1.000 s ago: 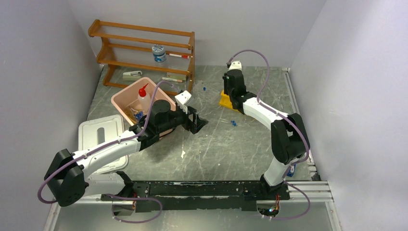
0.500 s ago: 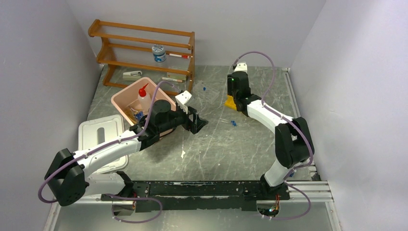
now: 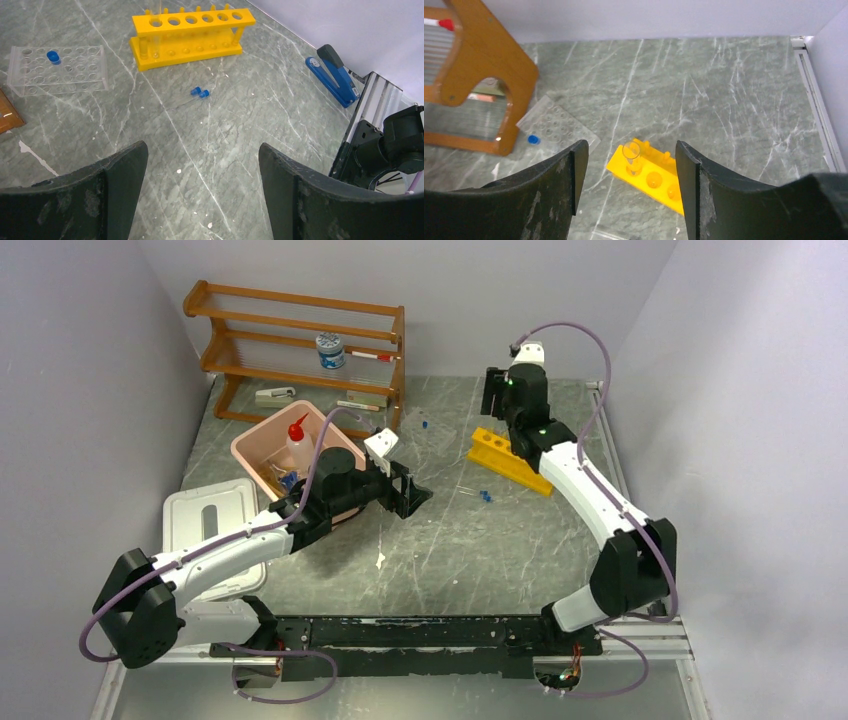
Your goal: Organize the chemistry lab equipment
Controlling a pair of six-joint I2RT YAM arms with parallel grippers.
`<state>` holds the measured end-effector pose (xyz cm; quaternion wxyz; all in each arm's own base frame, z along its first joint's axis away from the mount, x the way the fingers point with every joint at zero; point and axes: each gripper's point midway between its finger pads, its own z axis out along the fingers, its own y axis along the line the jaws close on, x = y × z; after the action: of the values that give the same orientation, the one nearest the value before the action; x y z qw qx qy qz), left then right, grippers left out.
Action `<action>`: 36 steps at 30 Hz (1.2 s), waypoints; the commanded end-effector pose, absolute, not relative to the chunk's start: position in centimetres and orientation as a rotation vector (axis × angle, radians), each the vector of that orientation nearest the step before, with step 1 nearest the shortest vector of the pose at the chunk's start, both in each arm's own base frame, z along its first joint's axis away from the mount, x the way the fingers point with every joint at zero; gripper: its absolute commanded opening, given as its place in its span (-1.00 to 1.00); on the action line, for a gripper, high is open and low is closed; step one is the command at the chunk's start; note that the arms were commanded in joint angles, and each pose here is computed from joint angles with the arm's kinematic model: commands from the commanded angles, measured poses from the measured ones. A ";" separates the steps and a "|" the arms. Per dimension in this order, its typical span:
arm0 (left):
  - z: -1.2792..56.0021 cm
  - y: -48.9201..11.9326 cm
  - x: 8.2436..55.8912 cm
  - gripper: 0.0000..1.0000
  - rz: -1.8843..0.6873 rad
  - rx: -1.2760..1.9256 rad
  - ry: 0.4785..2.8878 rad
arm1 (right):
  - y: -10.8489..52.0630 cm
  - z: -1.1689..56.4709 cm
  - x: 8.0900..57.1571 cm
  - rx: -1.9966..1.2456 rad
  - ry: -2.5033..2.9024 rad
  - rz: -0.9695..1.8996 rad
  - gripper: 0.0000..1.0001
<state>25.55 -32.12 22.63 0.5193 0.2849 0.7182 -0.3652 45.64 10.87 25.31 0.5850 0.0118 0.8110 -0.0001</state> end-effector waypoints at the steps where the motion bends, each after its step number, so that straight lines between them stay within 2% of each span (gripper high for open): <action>1: 24.3 -32.1 25.9 0.70 -0.880 0.666 1.684 | 11.5 26.7 43.3 -0.047 1.980 0.061 0.31; 5: 24.5 -32.1 25.8 0.69 -0.892 0.656 1.680 | 12.6 25.5 40.4 -0.141 2.093 0.147 0.14; 10: 24.7 -32.2 25.6 0.69 -0.907 0.652 1.676 | 12.8 20.1 35.9 -0.153 2.270 0.225 0.03; 14: 24.6 -32.3 25.6 0.69 -0.913 0.652 1.676 | 13.3 15.4 34.0 -0.144 2.362 0.241 0.11; 18: 24.4 -32.4 25.5 0.69 -0.921 0.658 1.682 | 14.3 11.2 33.7 -0.215 2.436 0.169 0.23; 23: 24.4 -32.3 25.6 0.69 -0.915 0.657 1.679 | 15.4 7.4 34.2 -0.305 2.494 0.102 0.26; 36: 24.0 -32.4 25.7 0.70 -0.902 0.662 1.691 | 15.5 3.6 36.8 -0.284 2.506 0.017 0.42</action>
<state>25.46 -32.17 22.70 0.5149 0.2754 0.7216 -0.3719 35.03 15.38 3.71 0.2850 -0.1081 0.9522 0.0185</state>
